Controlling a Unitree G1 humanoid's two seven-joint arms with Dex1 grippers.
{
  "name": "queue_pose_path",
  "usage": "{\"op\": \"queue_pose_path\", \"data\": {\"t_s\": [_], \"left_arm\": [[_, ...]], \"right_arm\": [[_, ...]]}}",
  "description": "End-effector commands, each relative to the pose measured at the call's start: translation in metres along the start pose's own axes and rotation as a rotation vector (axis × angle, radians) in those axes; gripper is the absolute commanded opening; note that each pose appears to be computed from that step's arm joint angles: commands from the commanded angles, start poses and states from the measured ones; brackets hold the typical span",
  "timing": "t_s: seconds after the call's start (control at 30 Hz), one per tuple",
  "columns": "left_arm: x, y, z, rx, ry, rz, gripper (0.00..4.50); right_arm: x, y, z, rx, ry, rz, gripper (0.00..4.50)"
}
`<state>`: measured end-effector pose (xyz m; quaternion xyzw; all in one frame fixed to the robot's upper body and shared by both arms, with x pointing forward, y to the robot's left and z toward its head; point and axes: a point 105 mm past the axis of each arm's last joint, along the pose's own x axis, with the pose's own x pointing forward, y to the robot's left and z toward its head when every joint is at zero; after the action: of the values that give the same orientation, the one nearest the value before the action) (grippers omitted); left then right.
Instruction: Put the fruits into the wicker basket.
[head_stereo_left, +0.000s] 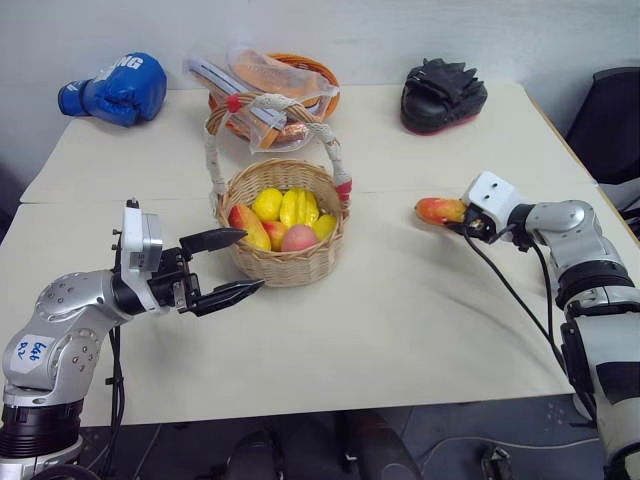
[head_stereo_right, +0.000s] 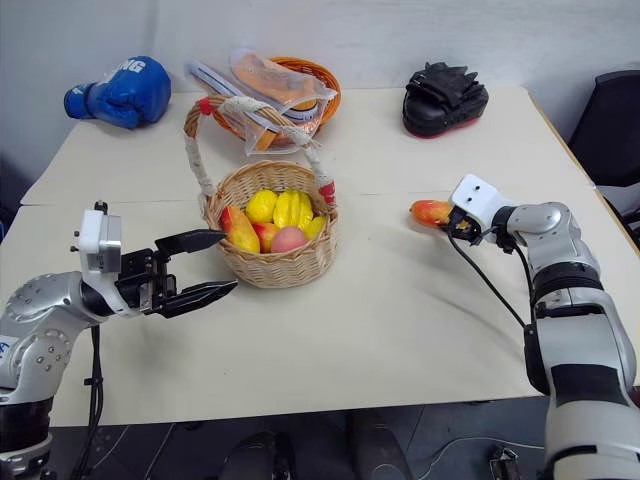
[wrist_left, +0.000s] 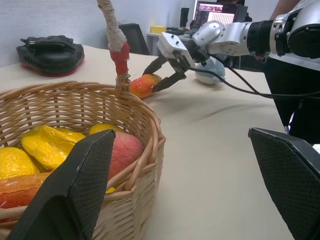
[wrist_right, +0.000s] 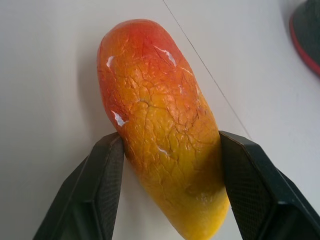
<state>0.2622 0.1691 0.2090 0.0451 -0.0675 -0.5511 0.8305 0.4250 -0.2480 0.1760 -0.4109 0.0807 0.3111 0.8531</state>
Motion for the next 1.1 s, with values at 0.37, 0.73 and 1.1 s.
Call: {"op": "queue_pose_path", "data": {"t_s": [0.37, 0.73, 1.1], "left_arm": [[-0.044, 0.0, 0.015, 0.034, -0.005, 0.159, 4.5], [-0.068, -0.001, 0.009, 0.009, -0.024, 0.301, 4.5], [-0.066, -0.003, 0.007, 0.015, -0.026, 0.308, 4.5]], "right_arm": [[-0.067, 0.136, 0.208, 0.356, -0.705, 0.74, 2.45], [0.025, 0.111, 0.254, 0.451, -0.635, 0.124, 2.45], [-0.023, 0.138, 0.278, 0.324, -0.905, 0.473, 4.48]]}}
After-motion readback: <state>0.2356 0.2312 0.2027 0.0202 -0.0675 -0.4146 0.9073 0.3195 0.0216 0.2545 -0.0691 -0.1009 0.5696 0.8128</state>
